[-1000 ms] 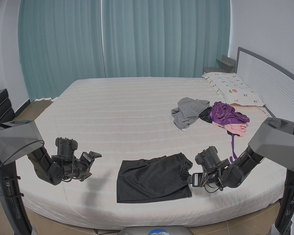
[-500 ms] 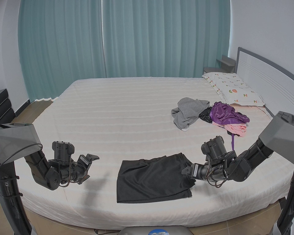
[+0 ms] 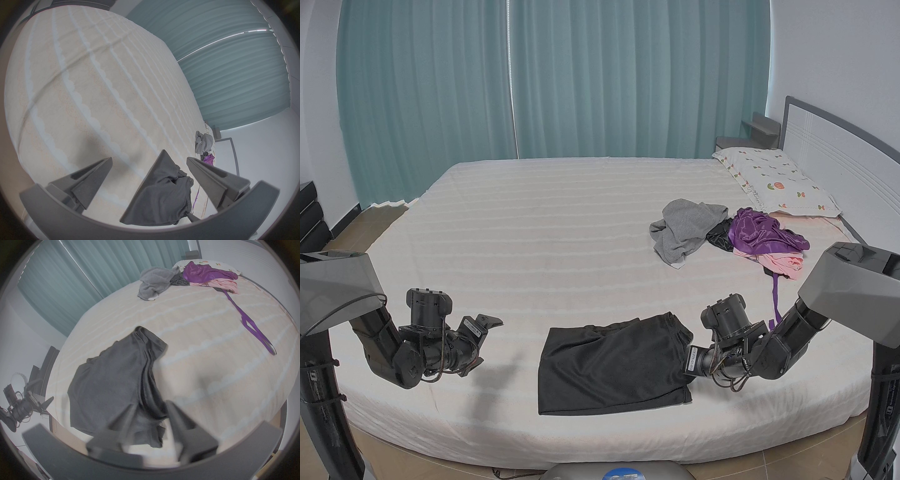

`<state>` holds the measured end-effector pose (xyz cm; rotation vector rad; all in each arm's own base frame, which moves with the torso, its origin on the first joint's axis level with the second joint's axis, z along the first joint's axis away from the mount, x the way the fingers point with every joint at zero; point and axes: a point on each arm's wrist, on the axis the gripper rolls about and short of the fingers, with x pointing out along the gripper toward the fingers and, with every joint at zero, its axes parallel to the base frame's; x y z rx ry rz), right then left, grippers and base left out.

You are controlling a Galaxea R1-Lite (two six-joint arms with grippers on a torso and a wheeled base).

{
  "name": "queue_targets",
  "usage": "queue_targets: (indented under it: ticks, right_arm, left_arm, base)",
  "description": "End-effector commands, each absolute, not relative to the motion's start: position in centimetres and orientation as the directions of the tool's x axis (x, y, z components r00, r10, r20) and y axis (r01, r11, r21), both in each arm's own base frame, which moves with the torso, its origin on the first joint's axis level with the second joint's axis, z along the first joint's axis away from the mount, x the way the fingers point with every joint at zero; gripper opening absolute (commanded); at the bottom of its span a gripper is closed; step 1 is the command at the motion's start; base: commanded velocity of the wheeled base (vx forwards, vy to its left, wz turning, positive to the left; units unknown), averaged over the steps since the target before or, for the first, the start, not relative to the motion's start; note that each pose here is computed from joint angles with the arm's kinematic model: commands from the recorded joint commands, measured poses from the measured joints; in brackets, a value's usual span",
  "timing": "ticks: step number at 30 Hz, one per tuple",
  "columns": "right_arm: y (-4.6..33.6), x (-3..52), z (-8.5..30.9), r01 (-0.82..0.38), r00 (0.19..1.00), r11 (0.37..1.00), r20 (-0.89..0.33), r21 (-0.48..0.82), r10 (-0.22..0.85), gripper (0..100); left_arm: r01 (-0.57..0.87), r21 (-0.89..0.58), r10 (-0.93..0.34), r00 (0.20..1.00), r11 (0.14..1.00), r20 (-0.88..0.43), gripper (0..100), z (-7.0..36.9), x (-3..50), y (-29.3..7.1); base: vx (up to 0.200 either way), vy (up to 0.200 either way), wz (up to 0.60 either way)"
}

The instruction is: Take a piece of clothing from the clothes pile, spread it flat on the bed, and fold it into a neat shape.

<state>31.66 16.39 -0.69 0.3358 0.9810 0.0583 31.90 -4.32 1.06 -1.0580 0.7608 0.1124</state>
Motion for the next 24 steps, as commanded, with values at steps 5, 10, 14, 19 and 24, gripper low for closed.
queue_targets:
  ticks: [5, 10, 14, 19, 24]
  right_arm:
    - [14.8, 30.6, -0.3, 0.129, 0.548, 0.950, -0.819, 0.285, 0.171, 0]
    - [14.4, 30.0, -0.4, 0.131, 0.531, 0.951, -0.830, 0.280, 0.171, 0]
    - [14.1, 29.9, -0.5, 0.126, 0.526, 0.956, -0.835, 0.266, 0.163, 100]
    - [13.7, 31.1, 1.3, 0.132, 0.587, 0.942, -0.791, 0.307, 0.176, 100]
    - [13.6, 33.9, 1.6, 0.165, 0.634, 0.922, -0.754, 0.351, 0.174, 100]
  left_arm:
    - [-0.432, -0.743, -0.265, 0.743, 0.510, -0.614, 100, 1.0, 31.9, -4.3]
    - [-0.432, -0.743, -0.265, 0.743, 0.510, -0.614, 100, 1.0, 31.9, -4.3]
    - [-0.432, -0.743, -0.265, 0.743, 0.510, -0.614, 100, 1.0, 31.9, -4.3]
    - [-0.433, -0.743, -0.264, 0.743, 0.511, -0.614, 100, 1.0, 31.9, -4.3]
    - [-0.433, -0.743, -0.264, 0.743, 0.511, -0.614, 100, 1.0, 31.9, -4.3]
  base:
    - [0.000, 0.000, 0.00]
    - [0.000, 0.000, 0.00]
    - [0.000, 0.000, 0.00]
    - [0.000, 0.000, 0.00]
    - [0.000, 0.000, 0.00]
